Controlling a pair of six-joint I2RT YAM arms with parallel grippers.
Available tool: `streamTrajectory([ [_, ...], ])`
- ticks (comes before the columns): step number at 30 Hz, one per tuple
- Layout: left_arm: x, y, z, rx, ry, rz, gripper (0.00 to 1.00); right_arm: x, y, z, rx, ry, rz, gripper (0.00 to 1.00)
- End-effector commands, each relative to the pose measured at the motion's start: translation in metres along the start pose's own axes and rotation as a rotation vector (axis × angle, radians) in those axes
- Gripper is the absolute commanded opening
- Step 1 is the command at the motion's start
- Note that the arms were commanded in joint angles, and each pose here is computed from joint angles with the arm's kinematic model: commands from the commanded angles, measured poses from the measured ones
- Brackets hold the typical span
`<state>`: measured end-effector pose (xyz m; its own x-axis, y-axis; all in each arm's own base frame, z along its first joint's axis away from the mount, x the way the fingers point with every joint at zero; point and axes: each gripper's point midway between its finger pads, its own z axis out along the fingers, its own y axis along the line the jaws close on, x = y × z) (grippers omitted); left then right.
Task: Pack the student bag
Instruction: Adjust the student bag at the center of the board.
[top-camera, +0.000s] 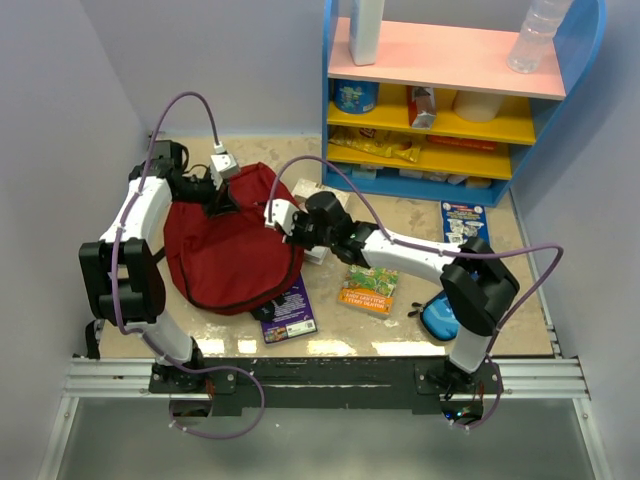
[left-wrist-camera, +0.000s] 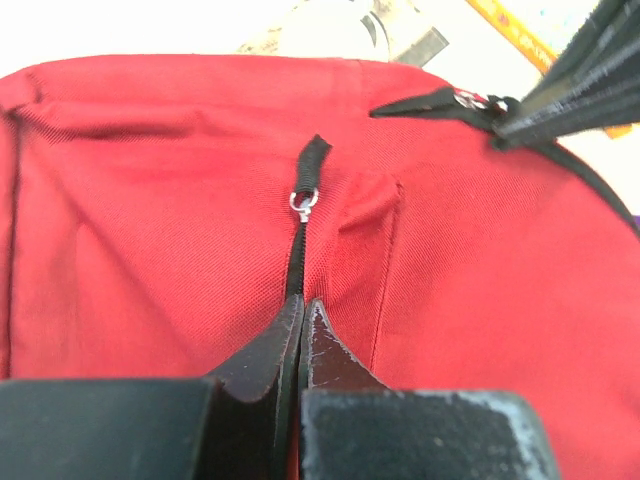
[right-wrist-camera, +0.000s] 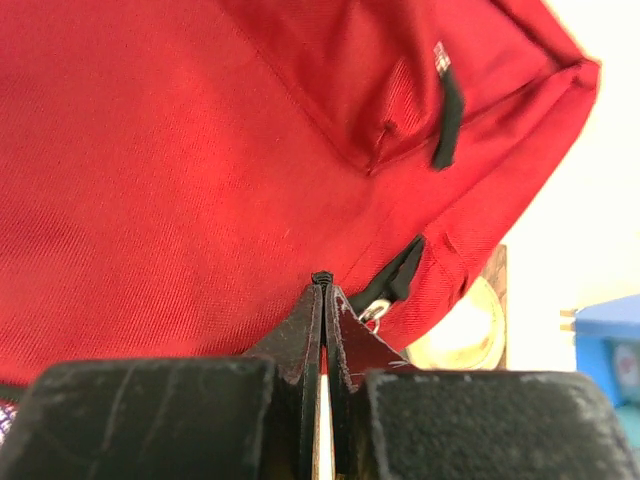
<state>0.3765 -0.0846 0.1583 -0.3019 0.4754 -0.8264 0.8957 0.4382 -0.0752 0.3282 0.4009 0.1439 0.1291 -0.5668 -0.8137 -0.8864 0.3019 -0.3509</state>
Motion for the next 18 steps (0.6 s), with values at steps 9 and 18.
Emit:
streamTrajectory([
  [9, -0.039, 0.026, 0.007, -0.092, -0.184, -0.106, 0.0, -0.032, 0.026, -0.024, -0.009, -0.22, 0.294, 0.0],
  [18, -0.033, 0.03, 0.008, -0.221, -0.218, -0.246, 0.0, -0.062, 0.065, -0.014, -0.063, -0.315, 0.371, 0.0],
])
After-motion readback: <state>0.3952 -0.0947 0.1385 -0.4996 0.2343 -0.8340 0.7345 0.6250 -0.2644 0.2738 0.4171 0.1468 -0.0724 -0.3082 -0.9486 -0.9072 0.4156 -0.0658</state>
